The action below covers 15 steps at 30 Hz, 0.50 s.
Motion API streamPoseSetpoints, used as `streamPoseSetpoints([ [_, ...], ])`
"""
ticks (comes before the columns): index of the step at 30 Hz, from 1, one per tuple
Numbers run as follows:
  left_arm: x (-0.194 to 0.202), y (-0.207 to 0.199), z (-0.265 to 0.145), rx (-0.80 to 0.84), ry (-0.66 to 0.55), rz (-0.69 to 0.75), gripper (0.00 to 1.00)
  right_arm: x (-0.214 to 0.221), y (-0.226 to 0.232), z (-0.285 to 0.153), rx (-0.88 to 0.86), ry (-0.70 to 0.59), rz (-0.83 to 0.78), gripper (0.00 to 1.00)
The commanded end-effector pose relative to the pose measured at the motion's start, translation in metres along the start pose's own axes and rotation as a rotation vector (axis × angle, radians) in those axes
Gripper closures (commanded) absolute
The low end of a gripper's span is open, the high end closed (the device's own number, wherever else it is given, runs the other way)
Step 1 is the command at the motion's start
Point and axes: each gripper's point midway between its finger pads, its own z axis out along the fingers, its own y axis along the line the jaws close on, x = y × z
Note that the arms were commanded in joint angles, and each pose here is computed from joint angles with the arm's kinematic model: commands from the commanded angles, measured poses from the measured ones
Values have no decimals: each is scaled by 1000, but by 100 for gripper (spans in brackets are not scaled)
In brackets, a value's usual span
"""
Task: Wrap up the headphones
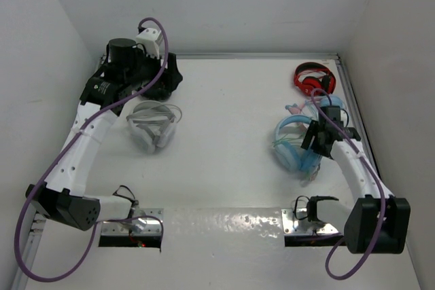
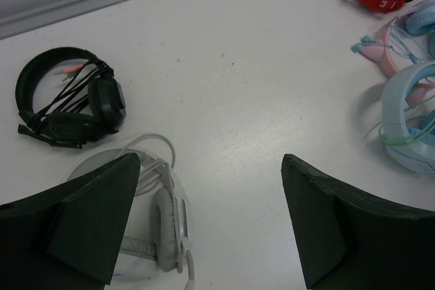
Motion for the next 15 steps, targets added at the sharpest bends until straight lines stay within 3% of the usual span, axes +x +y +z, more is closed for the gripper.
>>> streamPoseSetpoints([
  [1,-16,1,-9,-9,-60,22,17,3,-20,-17,92,9,64,17],
  [5,-16,1,-8,-7,-60,25,17,-20,-30,-43,106,-114,130,33],
  [6,-16,1,-8,-9,-59,25,17,-33,-28,-50,86,-163,135,50],
  [9,-14,2,-5,-8,-51,26,17,-81,-22,-83,5,-363,105,74],
  [12,-13,3,-5,-12,-50,25,17,-117,0,-102,-114,-464,28,77],
  [15,-13,4,-6,-20,-49,24,17,-141,20,-103,-170,-443,23,59],
])
